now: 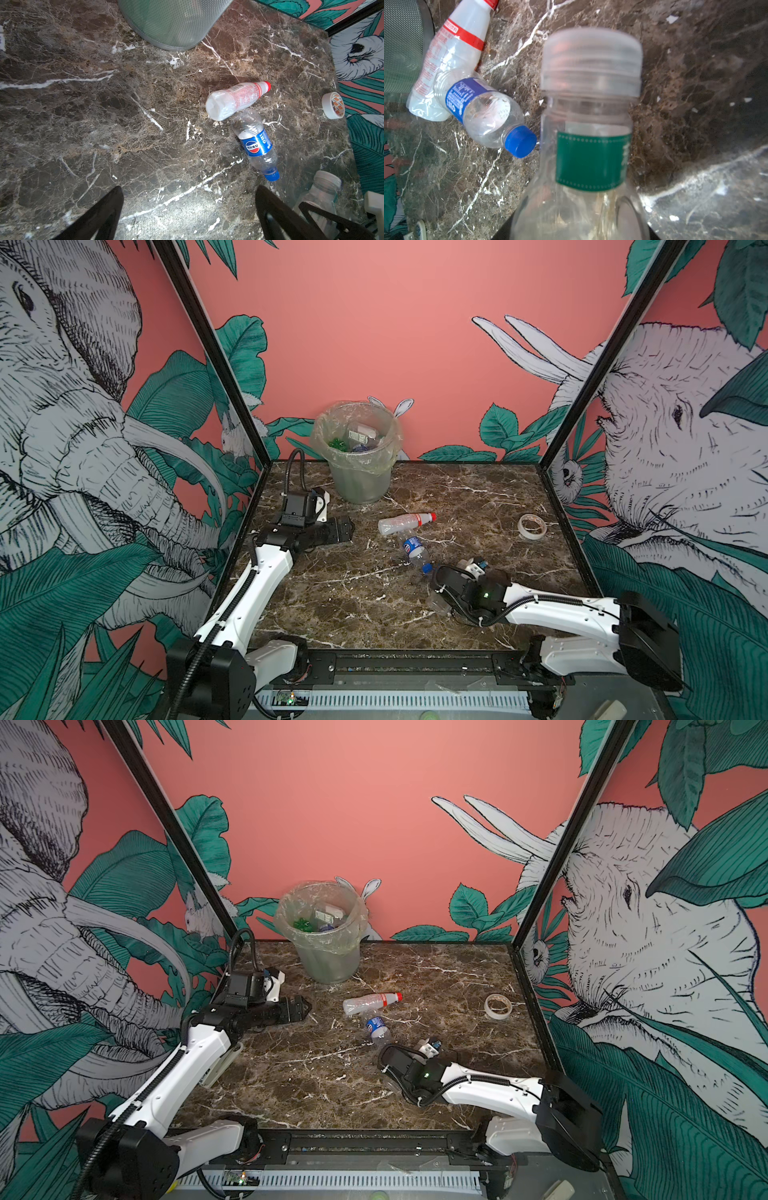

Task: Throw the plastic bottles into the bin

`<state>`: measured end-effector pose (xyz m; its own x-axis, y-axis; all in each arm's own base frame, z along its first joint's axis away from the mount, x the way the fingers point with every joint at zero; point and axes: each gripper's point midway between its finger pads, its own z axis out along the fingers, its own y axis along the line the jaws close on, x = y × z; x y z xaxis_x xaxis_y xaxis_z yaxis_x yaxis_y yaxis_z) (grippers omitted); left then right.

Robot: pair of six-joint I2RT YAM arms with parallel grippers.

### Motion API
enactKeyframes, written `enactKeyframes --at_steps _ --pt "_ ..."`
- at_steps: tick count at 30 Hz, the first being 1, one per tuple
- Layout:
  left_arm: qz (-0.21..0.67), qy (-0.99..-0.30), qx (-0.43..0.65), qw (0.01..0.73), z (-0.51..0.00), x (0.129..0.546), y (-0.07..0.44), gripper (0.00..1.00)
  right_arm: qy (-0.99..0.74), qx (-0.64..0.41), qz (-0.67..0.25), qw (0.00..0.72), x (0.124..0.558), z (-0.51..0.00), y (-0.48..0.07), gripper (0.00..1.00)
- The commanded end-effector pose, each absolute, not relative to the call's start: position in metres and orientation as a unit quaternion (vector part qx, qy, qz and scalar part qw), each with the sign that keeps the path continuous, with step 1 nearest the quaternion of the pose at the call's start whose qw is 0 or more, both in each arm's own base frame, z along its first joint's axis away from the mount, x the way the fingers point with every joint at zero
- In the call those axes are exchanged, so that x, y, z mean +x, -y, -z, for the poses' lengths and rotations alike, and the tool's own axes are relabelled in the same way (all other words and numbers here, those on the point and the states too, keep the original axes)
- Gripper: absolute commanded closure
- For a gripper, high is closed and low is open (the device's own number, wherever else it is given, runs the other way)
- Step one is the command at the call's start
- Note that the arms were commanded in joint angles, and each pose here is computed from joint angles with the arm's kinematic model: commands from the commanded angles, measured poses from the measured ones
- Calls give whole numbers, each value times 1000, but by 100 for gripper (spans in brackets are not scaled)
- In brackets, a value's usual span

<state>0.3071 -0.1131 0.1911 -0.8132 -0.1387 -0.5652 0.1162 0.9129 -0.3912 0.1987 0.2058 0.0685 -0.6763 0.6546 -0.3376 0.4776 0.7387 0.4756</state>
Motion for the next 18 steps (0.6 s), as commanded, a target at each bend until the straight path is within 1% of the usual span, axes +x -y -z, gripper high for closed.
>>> enactKeyframes --at_steps 1,6,10,15,18 --pt "220 -924 -18 311 -193 313 116 1 -896 299 -203 257 216 -80 -203 41" --pt "235 -922 -30 307 -193 324 122 1 -915 230 -172 284 230 -110 -187 40" --pt "238 -921 -35 307 -198 329 123 1 -911 175 -198 317 252 -143 -193 39" --pt "217 -917 -38 333 -204 332 114 1 -909 120 -199 346 274 -180 -196 37" --pt "190 -918 -29 347 -209 337 107 1 -891 99 -218 386 286 -218 -203 39"
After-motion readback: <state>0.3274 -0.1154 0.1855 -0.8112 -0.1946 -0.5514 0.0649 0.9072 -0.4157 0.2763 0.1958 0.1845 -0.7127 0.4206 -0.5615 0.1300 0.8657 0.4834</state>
